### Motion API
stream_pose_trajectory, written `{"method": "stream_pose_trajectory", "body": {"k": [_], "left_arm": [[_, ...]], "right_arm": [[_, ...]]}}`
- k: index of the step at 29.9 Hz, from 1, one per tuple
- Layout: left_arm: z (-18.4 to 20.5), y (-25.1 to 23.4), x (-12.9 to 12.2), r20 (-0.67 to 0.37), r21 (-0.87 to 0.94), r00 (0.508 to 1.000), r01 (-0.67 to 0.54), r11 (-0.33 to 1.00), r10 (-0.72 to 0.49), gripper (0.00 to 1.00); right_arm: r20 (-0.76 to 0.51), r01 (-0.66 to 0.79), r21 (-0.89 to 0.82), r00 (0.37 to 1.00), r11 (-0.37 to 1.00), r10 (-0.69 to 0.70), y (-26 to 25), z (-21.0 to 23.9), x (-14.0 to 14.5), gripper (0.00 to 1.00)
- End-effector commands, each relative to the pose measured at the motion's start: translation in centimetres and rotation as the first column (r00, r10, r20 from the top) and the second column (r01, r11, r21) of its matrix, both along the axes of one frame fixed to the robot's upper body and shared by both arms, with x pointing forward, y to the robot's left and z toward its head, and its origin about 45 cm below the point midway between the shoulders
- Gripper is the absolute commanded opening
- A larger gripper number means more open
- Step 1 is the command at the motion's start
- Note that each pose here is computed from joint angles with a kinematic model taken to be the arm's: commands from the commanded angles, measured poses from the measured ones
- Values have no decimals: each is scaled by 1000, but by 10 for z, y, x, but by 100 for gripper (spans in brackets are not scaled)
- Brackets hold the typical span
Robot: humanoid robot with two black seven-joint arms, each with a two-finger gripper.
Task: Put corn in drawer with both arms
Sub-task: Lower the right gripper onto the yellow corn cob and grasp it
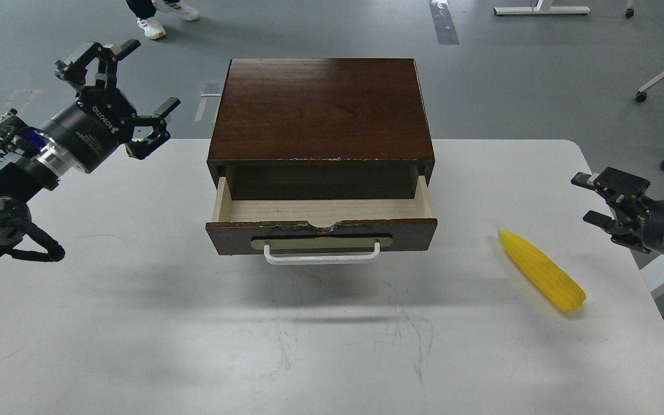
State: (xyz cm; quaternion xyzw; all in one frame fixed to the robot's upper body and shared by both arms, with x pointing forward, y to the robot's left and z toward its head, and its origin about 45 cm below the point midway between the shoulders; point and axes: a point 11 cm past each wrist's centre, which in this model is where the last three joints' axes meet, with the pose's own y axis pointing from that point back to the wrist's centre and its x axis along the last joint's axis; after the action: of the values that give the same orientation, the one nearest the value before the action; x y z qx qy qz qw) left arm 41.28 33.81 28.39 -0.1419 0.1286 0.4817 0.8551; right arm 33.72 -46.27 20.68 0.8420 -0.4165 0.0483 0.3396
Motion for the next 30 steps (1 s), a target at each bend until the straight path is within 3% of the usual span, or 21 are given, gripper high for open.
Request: {"method": "stream_pose_trajectory", "body": {"k": [1, 5, 8, 17, 30], "left_arm": [[-12, -6, -2, -21, -25, 1000, 4, 1000, -5, 99], [-14, -8, 3, -13, -64, 1000, -18, 998, 18, 99], [-11, -8, 4, -3, -77, 1000, -24, 997, 24, 98], [-9, -14, 7, 6, -100, 1000, -20, 995, 21, 98], [-6, -12, 8, 14, -105, 1000, -27, 994, 28, 99]], "right_arm": [[-25, -112, -151, 994, 982, 110, -3, -1, -11, 100], [-24, -279, -365, 957, 888, 290, 8, -7, -16, 100], [-21, -319, -418, 939, 850, 342, 12, -6, -13, 100], [-125, -451, -465, 885, 762, 448, 28, -26, -17, 100], [-211, -560, -501, 818, 660, 535, 56, -45, 3, 100]]}}
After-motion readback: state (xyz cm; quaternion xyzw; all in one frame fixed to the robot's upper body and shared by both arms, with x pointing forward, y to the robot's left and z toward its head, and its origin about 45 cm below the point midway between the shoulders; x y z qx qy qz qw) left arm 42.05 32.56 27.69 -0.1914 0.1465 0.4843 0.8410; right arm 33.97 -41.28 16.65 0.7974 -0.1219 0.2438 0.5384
